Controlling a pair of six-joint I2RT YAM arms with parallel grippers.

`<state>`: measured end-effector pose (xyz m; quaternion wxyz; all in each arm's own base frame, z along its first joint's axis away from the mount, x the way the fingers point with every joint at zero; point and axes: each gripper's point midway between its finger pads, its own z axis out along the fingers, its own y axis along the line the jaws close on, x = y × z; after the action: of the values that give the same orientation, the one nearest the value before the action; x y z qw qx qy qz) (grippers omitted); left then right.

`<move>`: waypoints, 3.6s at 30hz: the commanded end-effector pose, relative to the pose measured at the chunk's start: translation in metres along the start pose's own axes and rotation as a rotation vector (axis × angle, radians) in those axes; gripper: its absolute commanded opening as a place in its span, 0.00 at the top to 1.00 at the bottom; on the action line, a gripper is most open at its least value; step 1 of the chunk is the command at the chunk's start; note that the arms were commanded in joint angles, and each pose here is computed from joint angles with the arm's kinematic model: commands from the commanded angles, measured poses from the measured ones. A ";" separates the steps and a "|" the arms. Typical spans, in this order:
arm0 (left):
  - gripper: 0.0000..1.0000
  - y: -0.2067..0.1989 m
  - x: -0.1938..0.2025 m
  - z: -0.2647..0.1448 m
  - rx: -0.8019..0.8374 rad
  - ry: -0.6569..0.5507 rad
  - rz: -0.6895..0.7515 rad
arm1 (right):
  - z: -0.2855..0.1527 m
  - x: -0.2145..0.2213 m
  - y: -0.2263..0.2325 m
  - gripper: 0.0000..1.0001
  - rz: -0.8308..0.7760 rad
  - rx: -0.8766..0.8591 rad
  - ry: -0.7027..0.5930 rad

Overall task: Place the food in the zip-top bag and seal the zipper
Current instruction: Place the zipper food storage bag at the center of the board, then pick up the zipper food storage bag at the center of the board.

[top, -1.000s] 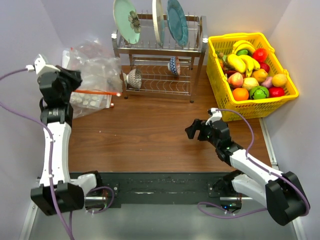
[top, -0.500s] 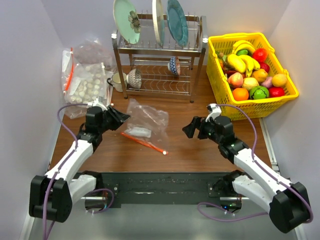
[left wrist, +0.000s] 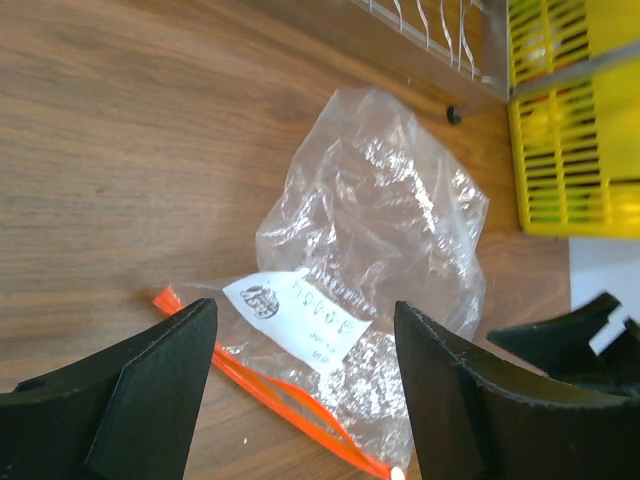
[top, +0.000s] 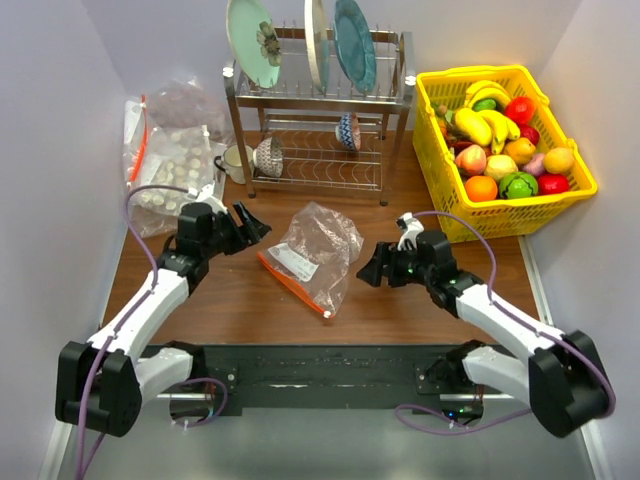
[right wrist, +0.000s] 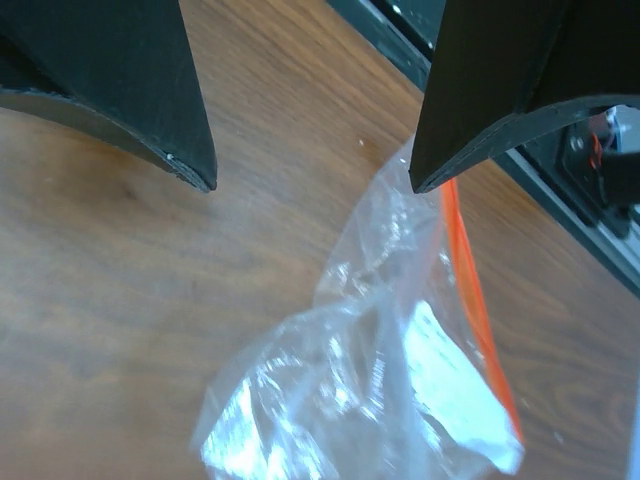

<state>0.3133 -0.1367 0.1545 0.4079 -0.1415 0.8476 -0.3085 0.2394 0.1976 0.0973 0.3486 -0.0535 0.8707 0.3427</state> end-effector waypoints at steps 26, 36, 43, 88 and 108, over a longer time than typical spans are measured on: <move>0.28 0.030 0.089 0.002 0.104 0.112 0.114 | 0.071 -0.050 0.015 0.87 -0.067 0.048 0.046; 0.32 0.035 0.119 -0.015 0.167 0.128 -0.003 | 0.071 -0.057 0.009 1.00 -0.048 0.102 0.025; 0.47 0.027 0.123 -0.027 0.275 0.027 -0.142 | 0.062 -0.047 0.007 1.00 -0.001 0.088 -0.028; 0.56 0.023 0.149 0.026 0.204 0.106 -0.167 | 0.050 -0.024 0.010 1.00 0.077 0.047 -0.039; 1.00 0.003 0.142 0.043 0.255 0.088 -0.146 | 0.044 -0.015 0.013 0.70 0.017 0.058 0.001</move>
<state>0.2419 -0.2118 0.0181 0.3192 -0.1637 0.8314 -0.4243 0.2742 0.2263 0.0744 0.3301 -0.0037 0.8884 0.3191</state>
